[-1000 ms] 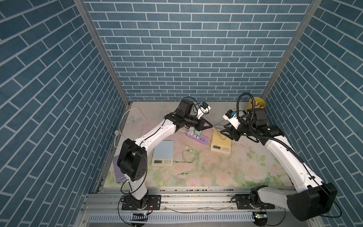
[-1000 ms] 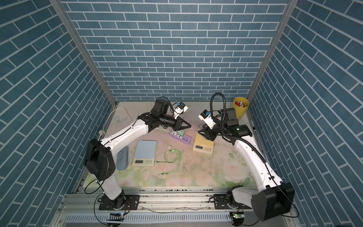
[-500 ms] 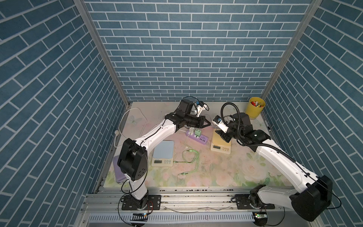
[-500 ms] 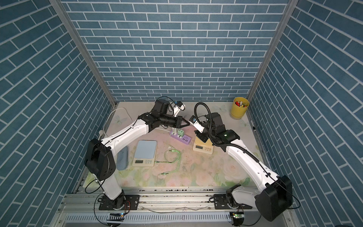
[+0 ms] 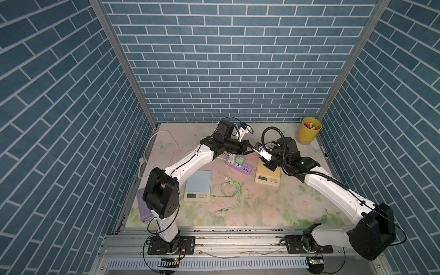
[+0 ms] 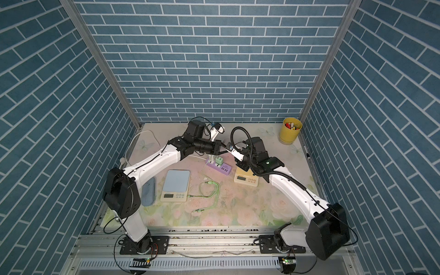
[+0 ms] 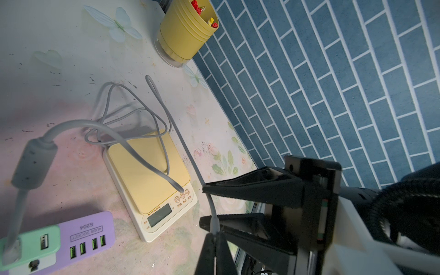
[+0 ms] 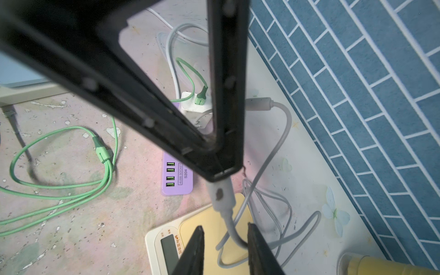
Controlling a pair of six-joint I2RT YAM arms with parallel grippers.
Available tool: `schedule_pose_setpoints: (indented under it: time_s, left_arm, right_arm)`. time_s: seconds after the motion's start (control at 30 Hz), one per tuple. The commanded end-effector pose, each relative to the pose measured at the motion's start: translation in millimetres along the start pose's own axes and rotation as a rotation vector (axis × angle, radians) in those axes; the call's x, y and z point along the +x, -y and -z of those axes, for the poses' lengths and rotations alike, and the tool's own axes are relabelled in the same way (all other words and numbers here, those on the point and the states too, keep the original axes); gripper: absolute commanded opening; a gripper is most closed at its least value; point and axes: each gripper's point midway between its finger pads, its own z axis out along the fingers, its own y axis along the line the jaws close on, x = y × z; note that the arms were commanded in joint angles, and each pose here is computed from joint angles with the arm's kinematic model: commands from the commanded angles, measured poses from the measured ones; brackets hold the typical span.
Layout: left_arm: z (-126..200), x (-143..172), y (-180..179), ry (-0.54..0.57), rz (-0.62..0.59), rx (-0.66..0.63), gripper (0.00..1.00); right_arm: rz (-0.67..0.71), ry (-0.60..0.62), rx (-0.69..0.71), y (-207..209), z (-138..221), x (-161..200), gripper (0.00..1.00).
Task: Charge the electronic scale
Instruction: Pick up the charging cable from the center of the board.
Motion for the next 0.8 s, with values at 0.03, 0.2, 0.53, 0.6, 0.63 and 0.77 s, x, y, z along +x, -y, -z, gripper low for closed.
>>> schedule_pose_setpoints:
  time_s: [0.03, 0.2, 0.53, 0.6, 0.63, 0.77]
  left_arm:
    - [1, 3, -4, -0.006, 0.007, 0.011, 0.0]
    - [3, 4, -3, -0.005, 0.005, 0.018, 0.0]
    - [5, 6, -4, -0.005, 0.007, 0.017, 0.0]
    - [7, 6, -5, -0.007, -0.004, 0.002, 0.03]
    - [8, 6, -8, -0.005, -0.013, -0.018, 0.14]
    - [20, 9, -16, 0.01, -0.069, -0.115, 0.44]
  right_arm:
    - [0.05, 0.07, 0.004, 8, 0, -25, 0.25]
    - [0.052, 0.091, -0.012, 7, -1, -30, 0.17]
    - [0.052, 0.09, -0.042, 1, 2, -30, 0.0]
    - [0.054, 0.065, -0.044, 1, 4, -26, 0.0]
    - [0.055, 0.036, -0.036, 3, 5, -22, 0.0]
    - [0.026, -0.207, 0.012, 22, 19, 20, 0.0]
